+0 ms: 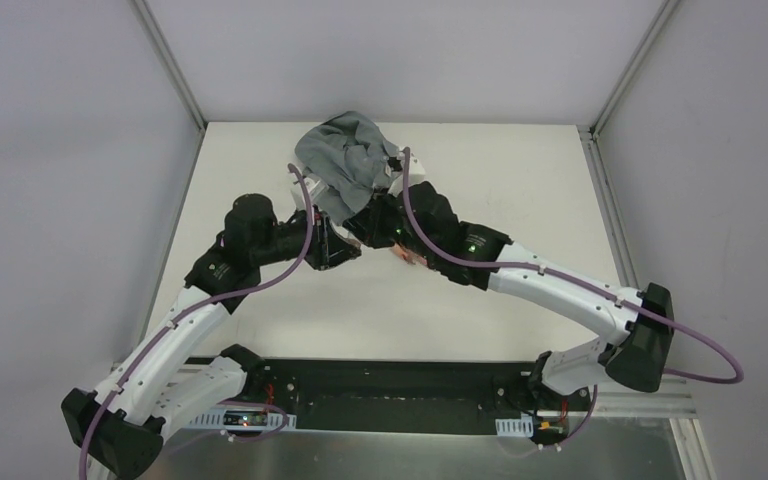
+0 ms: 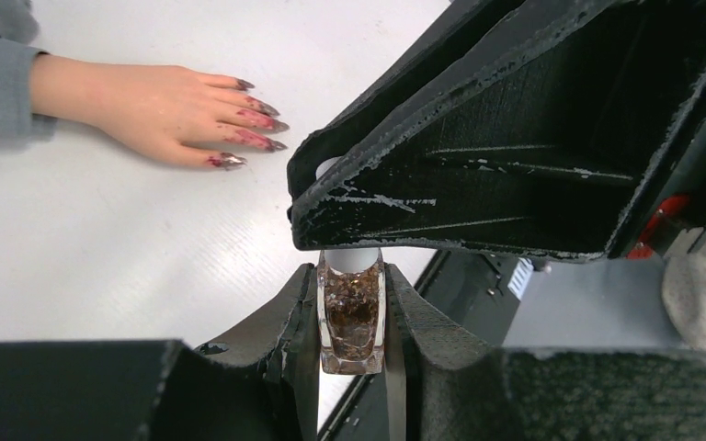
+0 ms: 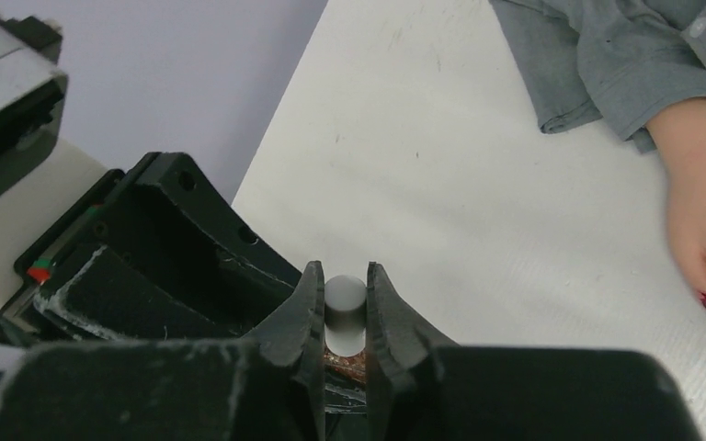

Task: Paint the nails
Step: Unscrew the nail polish bottle.

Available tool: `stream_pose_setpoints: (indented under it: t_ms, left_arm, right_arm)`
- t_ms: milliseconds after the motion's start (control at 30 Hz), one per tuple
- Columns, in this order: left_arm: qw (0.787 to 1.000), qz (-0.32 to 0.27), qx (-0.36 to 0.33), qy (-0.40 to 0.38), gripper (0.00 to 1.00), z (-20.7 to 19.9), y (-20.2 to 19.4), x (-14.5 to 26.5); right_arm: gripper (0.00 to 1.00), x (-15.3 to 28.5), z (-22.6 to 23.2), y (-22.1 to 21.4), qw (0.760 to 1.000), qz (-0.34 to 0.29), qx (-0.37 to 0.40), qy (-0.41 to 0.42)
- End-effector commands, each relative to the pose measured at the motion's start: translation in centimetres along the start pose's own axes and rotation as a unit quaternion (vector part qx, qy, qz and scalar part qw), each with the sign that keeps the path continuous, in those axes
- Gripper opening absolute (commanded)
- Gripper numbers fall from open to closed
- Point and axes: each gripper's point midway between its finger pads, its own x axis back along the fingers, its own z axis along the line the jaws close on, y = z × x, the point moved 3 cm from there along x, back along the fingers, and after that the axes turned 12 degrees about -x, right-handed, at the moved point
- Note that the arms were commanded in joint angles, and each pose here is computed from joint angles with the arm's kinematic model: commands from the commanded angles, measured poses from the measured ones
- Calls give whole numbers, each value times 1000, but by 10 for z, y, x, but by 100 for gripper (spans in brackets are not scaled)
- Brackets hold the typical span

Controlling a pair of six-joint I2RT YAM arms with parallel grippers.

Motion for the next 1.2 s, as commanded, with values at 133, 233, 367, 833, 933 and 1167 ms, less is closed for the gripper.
stream_pose_setpoints:
  t_ms: [133, 233, 367, 833, 933, 1167]
  left_arm:
    - [976, -33, -45, -209, 0, -71, 36, 26]
    - [967, -35, -54, -248, 0, -83, 38, 34]
    - [959, -39, -66, -274, 0, -91, 39, 41]
    - [946, -43, -86, -310, 0, -102, 38, 52]
    - [950, -46, -84, -296, 0, -98, 38, 49]
    - [963, -49, -65, -255, 0, -86, 38, 37]
  right_arm:
    - [0, 40, 38, 8, 979, 57, 64, 184]
    - [0, 54, 45, 8, 965, 80, 76, 238]
    - [0, 69, 52, 6, 946, 104, 89, 292]
    - [0, 98, 67, 3, 904, 140, 97, 393]
    - [0, 102, 69, 7, 904, 124, 92, 398]
    - [0, 103, 65, 20, 918, 64, 79, 384]
